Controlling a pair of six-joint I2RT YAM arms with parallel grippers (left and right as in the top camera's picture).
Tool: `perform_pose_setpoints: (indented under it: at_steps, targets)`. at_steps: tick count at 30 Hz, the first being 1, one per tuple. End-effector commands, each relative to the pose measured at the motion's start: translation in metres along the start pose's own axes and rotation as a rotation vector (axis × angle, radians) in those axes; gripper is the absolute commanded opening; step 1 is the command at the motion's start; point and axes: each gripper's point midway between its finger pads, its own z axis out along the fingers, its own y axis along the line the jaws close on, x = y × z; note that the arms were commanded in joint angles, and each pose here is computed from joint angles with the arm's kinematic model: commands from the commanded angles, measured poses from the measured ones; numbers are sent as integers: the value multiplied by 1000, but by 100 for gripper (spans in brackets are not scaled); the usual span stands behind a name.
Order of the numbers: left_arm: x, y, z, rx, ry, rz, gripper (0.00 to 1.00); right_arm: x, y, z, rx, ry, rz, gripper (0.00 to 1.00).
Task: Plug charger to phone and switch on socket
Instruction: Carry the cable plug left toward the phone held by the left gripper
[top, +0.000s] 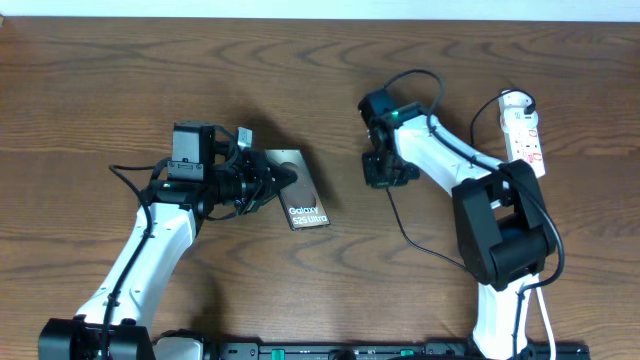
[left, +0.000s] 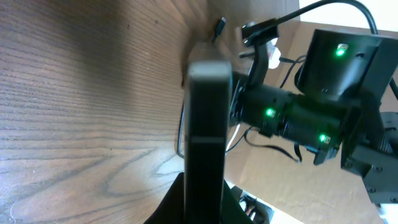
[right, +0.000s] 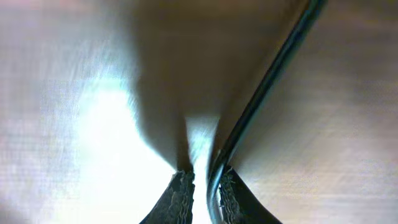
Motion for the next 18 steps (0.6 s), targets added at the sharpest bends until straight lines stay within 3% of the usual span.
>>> perform_pose_setpoints:
  at_steps: [1,9,17,18]
  targets:
    - [1,-8,-3,26,8,8,7,45,17,40,-37,181,-45,18]
    - [1,-8,-3,26,7,17,7,44,38,40,-100,164,-67,27]
    - [0,-7,-3,20,-1,133,7,37,44,40,-128,136,-67,28]
    - [-2,-6,-3,15,-7,140,7,35,44,40,-129,131,-59,32]
